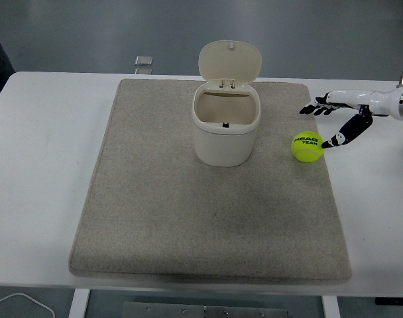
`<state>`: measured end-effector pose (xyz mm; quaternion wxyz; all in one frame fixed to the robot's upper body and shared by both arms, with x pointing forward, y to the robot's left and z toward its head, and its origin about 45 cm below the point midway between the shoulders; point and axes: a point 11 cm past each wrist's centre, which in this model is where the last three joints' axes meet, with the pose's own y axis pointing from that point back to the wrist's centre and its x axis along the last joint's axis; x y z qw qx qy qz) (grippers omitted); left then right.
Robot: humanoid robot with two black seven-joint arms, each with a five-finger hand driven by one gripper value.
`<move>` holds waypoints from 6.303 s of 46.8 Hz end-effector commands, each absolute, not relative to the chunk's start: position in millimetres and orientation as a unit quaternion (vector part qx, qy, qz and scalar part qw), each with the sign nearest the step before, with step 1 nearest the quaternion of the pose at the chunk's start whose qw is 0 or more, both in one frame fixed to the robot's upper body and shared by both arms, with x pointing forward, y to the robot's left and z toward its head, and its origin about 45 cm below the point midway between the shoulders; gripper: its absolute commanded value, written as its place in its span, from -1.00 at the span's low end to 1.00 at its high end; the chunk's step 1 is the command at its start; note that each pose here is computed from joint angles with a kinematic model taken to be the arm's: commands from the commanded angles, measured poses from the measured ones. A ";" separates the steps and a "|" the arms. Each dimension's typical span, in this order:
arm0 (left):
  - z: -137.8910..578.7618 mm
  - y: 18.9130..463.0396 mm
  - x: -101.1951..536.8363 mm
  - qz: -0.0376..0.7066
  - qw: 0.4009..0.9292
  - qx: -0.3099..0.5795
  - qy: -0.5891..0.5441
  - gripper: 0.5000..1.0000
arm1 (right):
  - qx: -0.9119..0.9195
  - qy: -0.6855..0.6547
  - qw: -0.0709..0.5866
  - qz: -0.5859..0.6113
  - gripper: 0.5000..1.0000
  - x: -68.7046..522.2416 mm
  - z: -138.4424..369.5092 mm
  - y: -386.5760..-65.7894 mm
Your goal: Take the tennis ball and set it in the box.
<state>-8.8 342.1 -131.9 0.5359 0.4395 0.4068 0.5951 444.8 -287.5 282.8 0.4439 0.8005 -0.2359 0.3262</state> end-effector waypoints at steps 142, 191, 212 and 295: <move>-131.8 342.2 -8.7 0.595 0.536 0.439 0.407 0.97 | 0.804 -0.261 0.418 0.333 -1.00 450.2 265.9 -268.7; -131.8 342.2 -8.7 0.595 0.536 0.439 0.407 0.97 | 0.894 -0.201 0.276 0.291 -1.00 441.0 375.7 -198.8; -131.9 342.1 -8.9 0.595 0.536 0.440 0.407 0.97 | 0.892 -0.212 0.253 0.309 -1.00 446.8 374.5 -171.0; -131.8 342.2 -8.7 0.595 0.536 0.439 0.407 0.97 | 0.894 -0.224 0.239 0.307 0.29 447.2 347.5 -145.5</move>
